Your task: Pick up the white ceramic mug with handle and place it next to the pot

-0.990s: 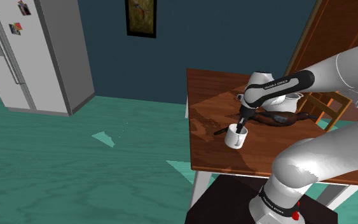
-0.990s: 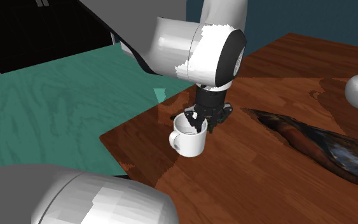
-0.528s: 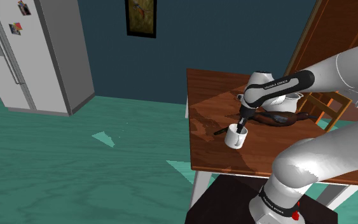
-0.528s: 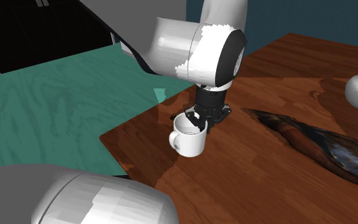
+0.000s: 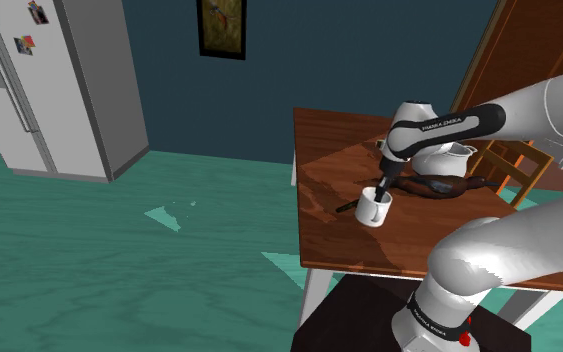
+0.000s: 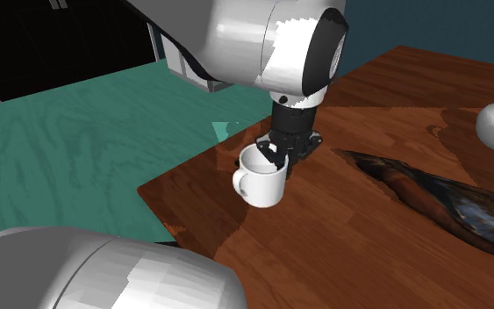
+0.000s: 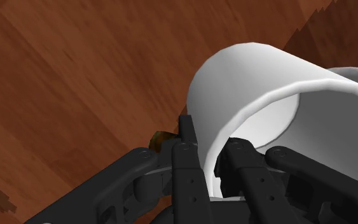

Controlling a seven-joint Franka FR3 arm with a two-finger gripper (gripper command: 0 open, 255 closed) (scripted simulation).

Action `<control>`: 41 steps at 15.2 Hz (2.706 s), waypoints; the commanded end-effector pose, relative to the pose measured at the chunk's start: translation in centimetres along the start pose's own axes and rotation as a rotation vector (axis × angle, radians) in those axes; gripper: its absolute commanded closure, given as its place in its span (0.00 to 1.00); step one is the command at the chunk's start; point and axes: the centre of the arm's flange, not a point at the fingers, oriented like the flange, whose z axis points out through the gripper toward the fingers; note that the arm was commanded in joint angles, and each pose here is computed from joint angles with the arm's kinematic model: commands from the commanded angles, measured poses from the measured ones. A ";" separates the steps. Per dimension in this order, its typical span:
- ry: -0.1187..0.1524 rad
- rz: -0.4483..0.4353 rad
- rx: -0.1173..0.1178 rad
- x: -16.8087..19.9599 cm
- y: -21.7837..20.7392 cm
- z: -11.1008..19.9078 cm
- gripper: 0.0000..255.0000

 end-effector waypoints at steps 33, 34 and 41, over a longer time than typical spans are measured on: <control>0.000 0.000 0.000 0.4 -0.2 -17.9 1.00; 0.000 0.000 0.000 0.4 -0.2 -18.5 1.00; 0.000 0.000 0.000 -0.4 0.8 -21.3 1.00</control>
